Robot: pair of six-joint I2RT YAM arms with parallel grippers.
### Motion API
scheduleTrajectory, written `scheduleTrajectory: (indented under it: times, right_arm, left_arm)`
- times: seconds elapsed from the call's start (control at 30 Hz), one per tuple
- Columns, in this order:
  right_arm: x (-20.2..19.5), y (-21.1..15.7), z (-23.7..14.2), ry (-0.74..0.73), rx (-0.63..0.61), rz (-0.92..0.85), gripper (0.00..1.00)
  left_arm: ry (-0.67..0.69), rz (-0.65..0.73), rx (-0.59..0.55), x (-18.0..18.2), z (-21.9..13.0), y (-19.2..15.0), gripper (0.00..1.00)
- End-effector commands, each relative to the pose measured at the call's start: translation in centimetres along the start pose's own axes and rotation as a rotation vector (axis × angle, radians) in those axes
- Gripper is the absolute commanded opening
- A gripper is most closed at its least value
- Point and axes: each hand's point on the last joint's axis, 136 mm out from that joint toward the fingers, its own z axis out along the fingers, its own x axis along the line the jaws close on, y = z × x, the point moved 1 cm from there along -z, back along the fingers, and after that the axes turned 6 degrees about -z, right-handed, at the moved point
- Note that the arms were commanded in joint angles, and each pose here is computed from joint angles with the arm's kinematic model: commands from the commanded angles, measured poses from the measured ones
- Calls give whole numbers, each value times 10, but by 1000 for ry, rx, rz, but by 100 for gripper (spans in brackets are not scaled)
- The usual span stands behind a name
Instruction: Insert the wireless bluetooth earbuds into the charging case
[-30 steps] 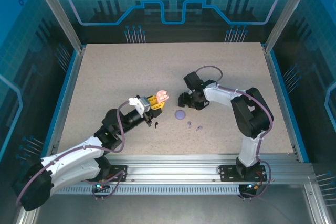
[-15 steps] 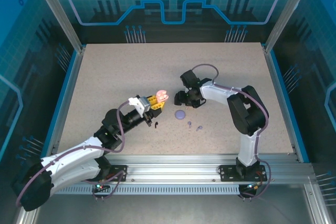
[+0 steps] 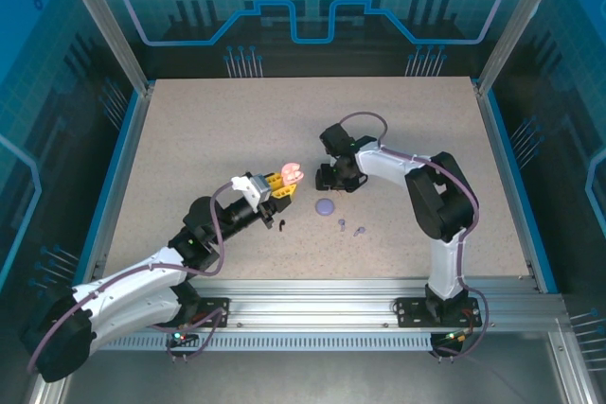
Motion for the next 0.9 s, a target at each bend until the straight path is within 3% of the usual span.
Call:
scheduleTrajectory:
  times: [0.0,0.87]
  right_arm:
    - [-8,-12,3,-78,73,-56,51]
    - [-10,-16,16,-187,124,-131,38]
  left_arm:
    - [11,25,-32,0,-1,10,4]
    - [17,28,-30,1,-3,11,4]
